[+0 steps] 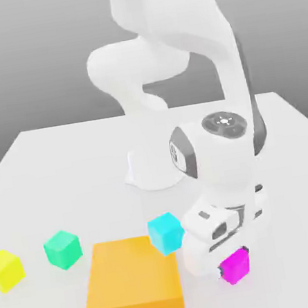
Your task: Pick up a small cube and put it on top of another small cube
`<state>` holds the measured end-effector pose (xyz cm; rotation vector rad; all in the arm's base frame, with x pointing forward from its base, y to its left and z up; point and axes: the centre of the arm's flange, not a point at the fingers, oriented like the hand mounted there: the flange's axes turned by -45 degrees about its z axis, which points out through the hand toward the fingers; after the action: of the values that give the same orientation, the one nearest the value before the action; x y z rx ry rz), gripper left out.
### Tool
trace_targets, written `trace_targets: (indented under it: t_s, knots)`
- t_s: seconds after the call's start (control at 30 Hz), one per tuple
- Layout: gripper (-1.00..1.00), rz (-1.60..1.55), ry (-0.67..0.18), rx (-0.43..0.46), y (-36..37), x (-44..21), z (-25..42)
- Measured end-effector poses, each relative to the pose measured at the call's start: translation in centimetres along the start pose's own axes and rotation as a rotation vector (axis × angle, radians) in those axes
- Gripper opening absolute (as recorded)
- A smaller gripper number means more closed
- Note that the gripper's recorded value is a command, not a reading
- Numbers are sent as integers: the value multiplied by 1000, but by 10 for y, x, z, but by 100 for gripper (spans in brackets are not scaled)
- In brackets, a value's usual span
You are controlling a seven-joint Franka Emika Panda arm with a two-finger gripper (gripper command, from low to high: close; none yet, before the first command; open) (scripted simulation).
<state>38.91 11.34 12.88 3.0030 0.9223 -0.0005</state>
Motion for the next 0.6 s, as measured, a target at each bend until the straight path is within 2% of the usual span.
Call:
trace_targets:
  t_s: [0.1, 0.3, 0.6]
  knots:
    - [-100, 0, 0, 0, 0, 0, 0]
    - [-100, 3, 0, 0, 1, 0, -56]
    - [-100, 382, 3, 10, 50, -49, -136]
